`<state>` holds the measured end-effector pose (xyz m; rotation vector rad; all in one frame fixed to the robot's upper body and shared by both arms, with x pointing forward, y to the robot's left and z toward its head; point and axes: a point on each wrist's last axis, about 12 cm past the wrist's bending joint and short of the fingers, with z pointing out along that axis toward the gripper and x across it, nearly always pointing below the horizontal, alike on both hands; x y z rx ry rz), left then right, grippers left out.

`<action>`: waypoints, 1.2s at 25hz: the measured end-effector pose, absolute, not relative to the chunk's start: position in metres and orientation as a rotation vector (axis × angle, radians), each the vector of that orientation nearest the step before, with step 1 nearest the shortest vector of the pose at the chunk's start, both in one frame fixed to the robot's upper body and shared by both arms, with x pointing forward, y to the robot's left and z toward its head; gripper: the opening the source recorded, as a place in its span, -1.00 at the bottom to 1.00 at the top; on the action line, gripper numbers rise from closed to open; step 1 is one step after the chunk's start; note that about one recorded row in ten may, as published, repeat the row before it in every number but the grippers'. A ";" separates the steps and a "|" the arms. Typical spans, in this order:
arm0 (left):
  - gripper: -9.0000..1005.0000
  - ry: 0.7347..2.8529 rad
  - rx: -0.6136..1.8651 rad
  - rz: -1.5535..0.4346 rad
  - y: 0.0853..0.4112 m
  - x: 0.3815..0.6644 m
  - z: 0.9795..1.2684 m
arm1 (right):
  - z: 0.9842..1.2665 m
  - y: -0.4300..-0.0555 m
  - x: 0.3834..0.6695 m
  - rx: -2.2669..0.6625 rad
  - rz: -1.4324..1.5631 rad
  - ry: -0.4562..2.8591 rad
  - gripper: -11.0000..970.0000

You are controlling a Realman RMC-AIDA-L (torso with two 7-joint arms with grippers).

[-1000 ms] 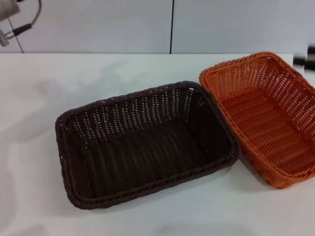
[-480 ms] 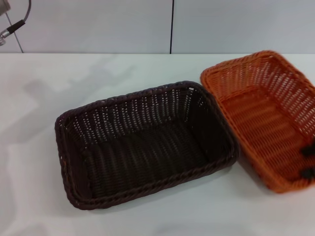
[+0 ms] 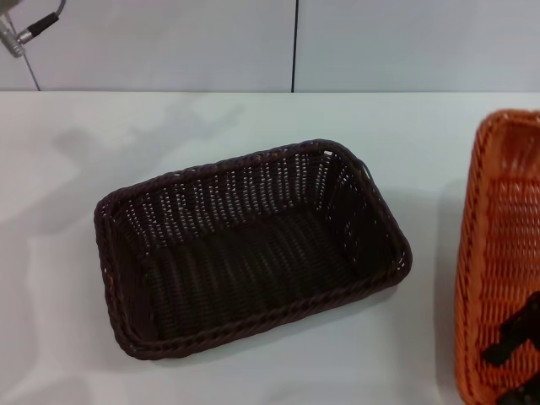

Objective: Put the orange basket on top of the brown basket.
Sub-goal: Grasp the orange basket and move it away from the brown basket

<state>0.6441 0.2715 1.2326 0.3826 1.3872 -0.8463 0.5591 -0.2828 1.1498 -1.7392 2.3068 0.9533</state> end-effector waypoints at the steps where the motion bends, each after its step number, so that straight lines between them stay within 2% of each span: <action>1: 0.72 1.388 0.381 -0.841 0.270 0.646 1.234 | 1.150 -0.280 0.559 -1.748 0.969 2.294 0.44; 9: 0.72 1.397 0.369 -0.822 0.272 0.649 1.234 | 1.153 -0.257 0.549 -1.873 1.171 2.187 0.44; 15: 0.72 1.400 0.372 -0.813 0.272 0.649 1.234 | 1.161 -0.258 0.552 -1.851 1.180 2.146 0.44; 18: 0.72 1.401 0.372 -0.812 0.272 0.649 1.233 | 1.184 -0.278 0.564 -1.724 1.076 2.102 0.44; 19: 0.72 1.402 0.370 -0.811 0.272 0.650 1.233 | 1.202 -0.295 0.572 -1.615 0.997 2.096 0.44; 20: 0.72 1.402 0.370 -0.811 0.272 0.650 1.233 | 1.202 -0.295 0.572 -1.615 0.997 2.096 0.44; 22: 0.72 1.404 0.369 -0.810 0.273 0.650 1.233 | 1.220 -0.311 0.582 -1.516 0.914 2.095 0.44; 24: 0.72 1.404 0.370 -0.808 0.273 0.650 1.233 | 1.240 -0.331 0.595 -1.410 0.698 2.115 0.44; 30: 0.72 1.411 0.367 -0.807 0.274 0.648 1.230 | 1.246 -0.348 0.610 -1.340 0.397 2.192 0.44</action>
